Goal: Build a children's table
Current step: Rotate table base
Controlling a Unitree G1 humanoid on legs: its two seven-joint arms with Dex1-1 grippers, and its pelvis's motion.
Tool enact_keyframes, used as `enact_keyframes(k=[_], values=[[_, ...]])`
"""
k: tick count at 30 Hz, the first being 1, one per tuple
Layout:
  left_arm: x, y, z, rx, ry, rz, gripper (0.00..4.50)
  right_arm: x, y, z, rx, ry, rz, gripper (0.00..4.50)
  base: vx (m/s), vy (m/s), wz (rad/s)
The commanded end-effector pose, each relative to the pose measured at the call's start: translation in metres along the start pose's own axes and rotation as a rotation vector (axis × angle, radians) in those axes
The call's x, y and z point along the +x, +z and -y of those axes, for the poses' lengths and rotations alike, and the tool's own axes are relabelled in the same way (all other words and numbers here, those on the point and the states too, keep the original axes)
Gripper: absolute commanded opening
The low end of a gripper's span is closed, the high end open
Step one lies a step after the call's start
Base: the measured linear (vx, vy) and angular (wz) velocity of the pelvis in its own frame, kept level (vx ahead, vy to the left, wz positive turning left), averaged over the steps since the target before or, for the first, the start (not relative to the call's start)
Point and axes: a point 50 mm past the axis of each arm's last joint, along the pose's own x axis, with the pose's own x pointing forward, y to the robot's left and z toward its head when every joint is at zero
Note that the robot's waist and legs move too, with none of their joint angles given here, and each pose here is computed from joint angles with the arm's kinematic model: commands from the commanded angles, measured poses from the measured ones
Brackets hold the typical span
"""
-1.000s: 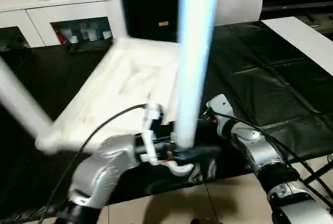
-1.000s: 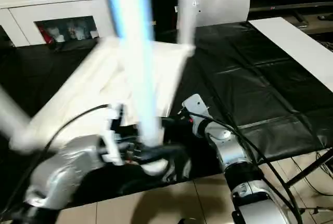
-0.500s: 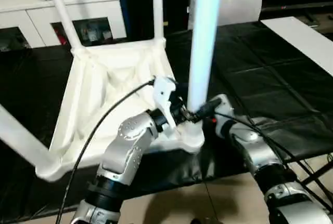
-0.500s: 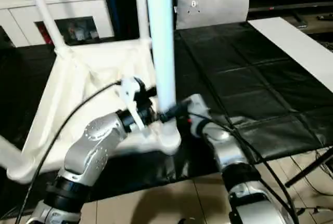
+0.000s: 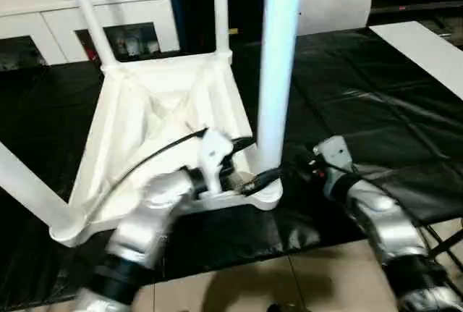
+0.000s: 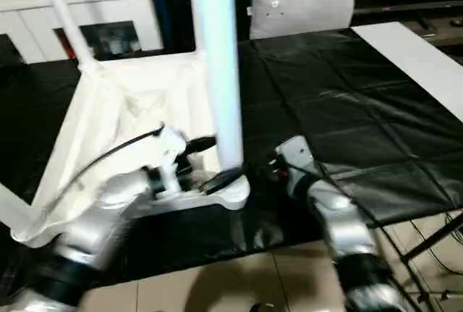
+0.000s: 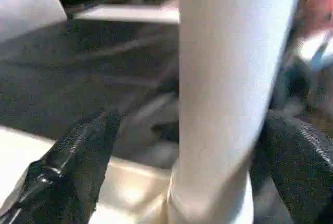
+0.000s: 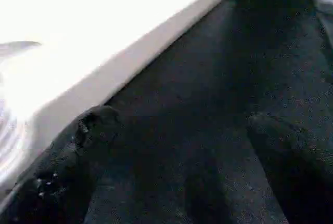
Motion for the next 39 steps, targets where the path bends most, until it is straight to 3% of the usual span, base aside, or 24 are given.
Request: enact_keyframes(k=[1,3,7,13,17,27,28,37,39], values=[[-0.014,-0.009,-0.01,-0.008,0.012,-0.076,4.21,-0.003,0.003,-0.004,0.001,0.069,-0.016,4.5,0.0,0.0,0.0],[-0.022,-0.012,-0.011,0.01,-0.035,-0.14,4.21,-0.008,0.006,-0.004,-0.009,0.118,-0.002,4.5,0.0,0.0,0.0],[-0.033,-0.02,-0.01,0.034,-0.146,-0.263,3.72,-0.02,0.013,-0.001,-0.004,0.181,0.012,4.5,0.0,0.0,0.0],[-0.036,-0.023,-0.012,0.076,-0.184,-0.325,3.26,-0.034,0.021,-0.008,0.012,0.338,-0.008,4.5,0.0,0.0,0.0],[-0.033,-0.025,-0.011,0.071,-0.204,-0.336,3.0,-0.041,0.02,-0.009,0.032,0.396,-0.045,4.5,0.0,0.0,0.0],[-0.023,-0.026,-0.017,0.062,-0.199,-0.345,2.33,-0.051,0.02,0.001,-0.025,0.396,-0.118,4.5,0.0,0.0,0.0],[-0.022,-0.027,-0.018,0.067,-0.204,-0.357,2.09,-0.052,0.02,0.0,-0.028,0.402,-0.121,4.5,0.0,0.0,0.0],[-0.018,-0.027,-0.024,0.075,-0.252,-0.399,1.56,-0.053,0.024,-0.002,-0.023,0.436,-0.109,4.5,0.0,0.0,0.0],[-0.019,-0.028,-0.023,0.069,-0.26,-0.404,1.23,-0.053,0.025,-0.003,-0.022,0.437,-0.107,4.5,0.0,0.0,0.0]])
